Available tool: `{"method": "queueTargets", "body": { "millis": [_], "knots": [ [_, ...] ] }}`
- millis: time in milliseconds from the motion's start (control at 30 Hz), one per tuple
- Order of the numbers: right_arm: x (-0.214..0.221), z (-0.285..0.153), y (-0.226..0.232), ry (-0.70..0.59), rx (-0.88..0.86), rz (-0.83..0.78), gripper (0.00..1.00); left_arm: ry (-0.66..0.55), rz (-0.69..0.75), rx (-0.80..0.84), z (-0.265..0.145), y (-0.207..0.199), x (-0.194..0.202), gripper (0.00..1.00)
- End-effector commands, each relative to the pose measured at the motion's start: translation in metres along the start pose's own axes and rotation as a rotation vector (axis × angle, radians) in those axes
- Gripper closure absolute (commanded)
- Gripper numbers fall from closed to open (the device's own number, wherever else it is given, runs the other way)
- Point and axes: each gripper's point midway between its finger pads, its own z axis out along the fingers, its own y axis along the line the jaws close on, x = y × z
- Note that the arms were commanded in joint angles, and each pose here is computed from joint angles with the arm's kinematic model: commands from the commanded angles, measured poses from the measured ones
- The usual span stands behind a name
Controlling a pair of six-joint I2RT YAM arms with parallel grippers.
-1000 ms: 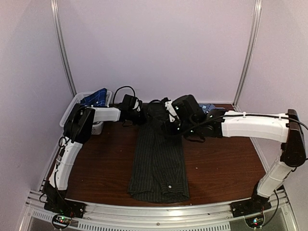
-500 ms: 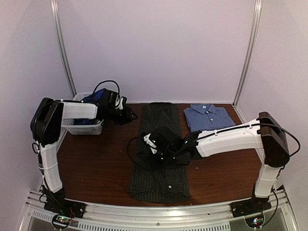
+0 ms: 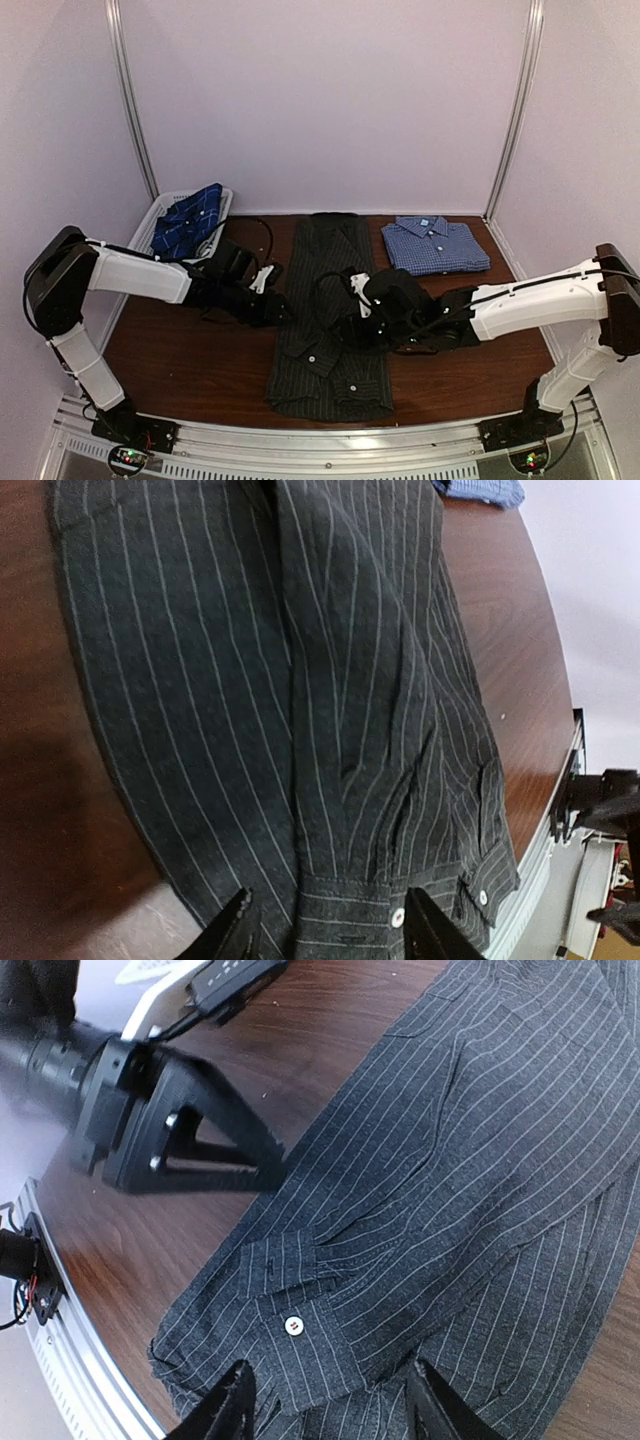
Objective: Fold and stack the long sleeve shirts
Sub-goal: Fold the sleeve at the center of the board, then adjust the sleeve at the center of the board.
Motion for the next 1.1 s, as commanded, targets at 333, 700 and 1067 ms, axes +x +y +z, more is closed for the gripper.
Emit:
{"method": "queueTargets", "body": {
  "millis": [333,700,1067],
  "knots": [
    [0.012,-0.009,-0.022,-0.043,0.053,0.178,0.5,0.056,0.018,-0.05,0.02,0.002,0.063,0.53],
    [0.027,-0.023,-0.037,-0.02,0.088,0.183,0.5,0.08,0.03,-0.046,0.017,-0.006,0.069,0.75],
    [0.03,-0.027,-0.046,-0.025,0.123,0.184,0.49,-0.008,0.05,-0.009,-0.014,-0.037,0.069,1.0]
  ]
}}
